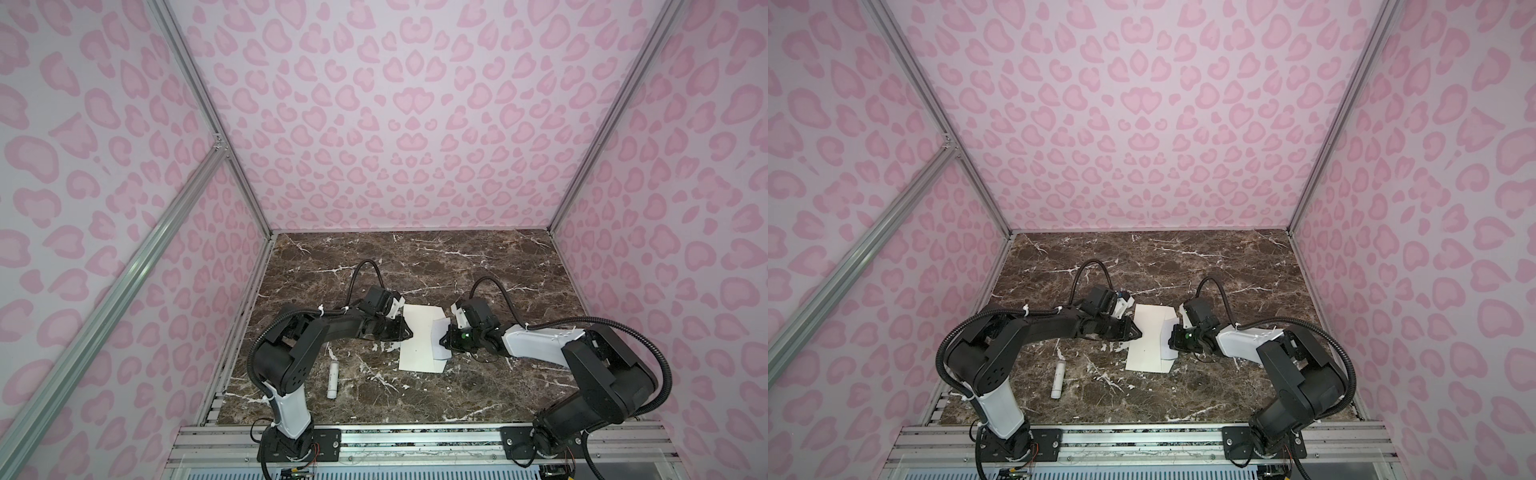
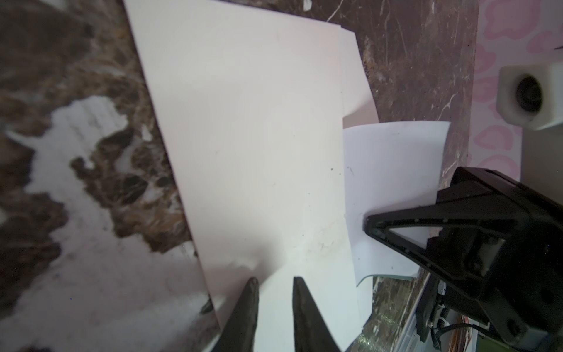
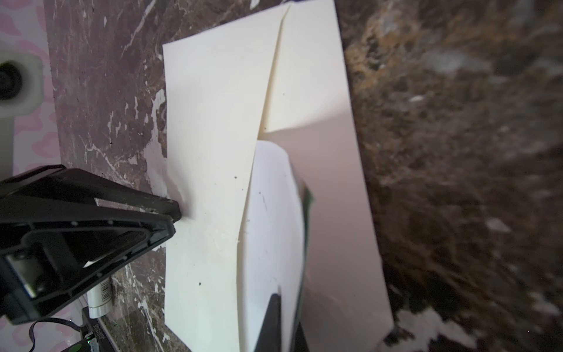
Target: Place the letter into the envelope and seal it
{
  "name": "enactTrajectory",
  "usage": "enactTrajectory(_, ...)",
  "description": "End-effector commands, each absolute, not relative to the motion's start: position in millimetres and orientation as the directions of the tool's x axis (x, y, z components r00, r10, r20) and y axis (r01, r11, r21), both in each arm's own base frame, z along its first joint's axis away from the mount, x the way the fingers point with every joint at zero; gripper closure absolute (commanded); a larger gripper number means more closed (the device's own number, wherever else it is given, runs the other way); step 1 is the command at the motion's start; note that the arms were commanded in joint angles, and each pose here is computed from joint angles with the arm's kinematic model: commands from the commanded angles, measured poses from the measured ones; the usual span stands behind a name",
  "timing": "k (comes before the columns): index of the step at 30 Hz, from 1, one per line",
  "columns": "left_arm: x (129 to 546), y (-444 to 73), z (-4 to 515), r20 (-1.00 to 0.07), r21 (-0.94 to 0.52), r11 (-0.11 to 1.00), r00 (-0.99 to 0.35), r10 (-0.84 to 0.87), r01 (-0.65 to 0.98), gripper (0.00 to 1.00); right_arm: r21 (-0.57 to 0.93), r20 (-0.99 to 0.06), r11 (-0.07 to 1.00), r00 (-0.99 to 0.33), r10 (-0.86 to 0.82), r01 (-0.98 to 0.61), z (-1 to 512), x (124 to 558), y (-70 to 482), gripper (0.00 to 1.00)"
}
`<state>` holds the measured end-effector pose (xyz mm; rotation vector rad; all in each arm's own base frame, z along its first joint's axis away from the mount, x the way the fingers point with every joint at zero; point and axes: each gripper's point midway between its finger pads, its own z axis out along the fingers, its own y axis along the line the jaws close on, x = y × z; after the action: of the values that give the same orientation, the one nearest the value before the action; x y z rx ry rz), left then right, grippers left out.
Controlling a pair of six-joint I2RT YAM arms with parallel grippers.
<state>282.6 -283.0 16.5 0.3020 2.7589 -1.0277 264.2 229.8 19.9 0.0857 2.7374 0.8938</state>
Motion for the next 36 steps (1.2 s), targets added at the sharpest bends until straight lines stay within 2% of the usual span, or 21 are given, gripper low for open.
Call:
enactTrajectory(1, 267, -246, -18, -0.138, -0.474, 0.864, -0.984, 0.117, 0.169, 0.75, 0.598, -0.233, 0.801, -0.963, 0.137, -0.030, 22, 268, 235, 0.95)
enactTrajectory(8, 266, -245, -18, -0.135, -0.474, 0.865, -0.984, 0.114, 0.166, 0.75, 0.603, -0.236, 0.797, -0.964, 0.125, -0.044, 24, 270, 242, 0.91)
enactTrajectory(18, 268, -244, -14, -0.145, -0.474, 0.865, -0.983, 0.111, 0.168, 0.75, 0.589, -0.249, 0.807, -0.961, 0.123, -0.049, 30, 269, 238, 0.72)
enactTrajectory(23, 269, -243, -13, -0.148, -0.474, 0.864, -0.983, 0.111, 0.169, 0.74, 0.580, -0.256, 0.813, -0.958, 0.128, -0.047, 35, 268, 231, 0.68)
enactTrajectory(26, 268, -243, -13, -0.148, -0.472, 0.865, -0.983, 0.112, 0.170, 0.74, 0.578, -0.260, 0.815, -0.956, 0.135, -0.042, 37, 269, 227, 0.69)
enactTrajectory(36, 268, -243, -12, -0.146, -0.472, 0.865, -0.983, 0.110, 0.167, 0.74, 0.589, -0.247, 0.808, -0.958, 0.144, -0.030, 35, 271, 228, 0.86)
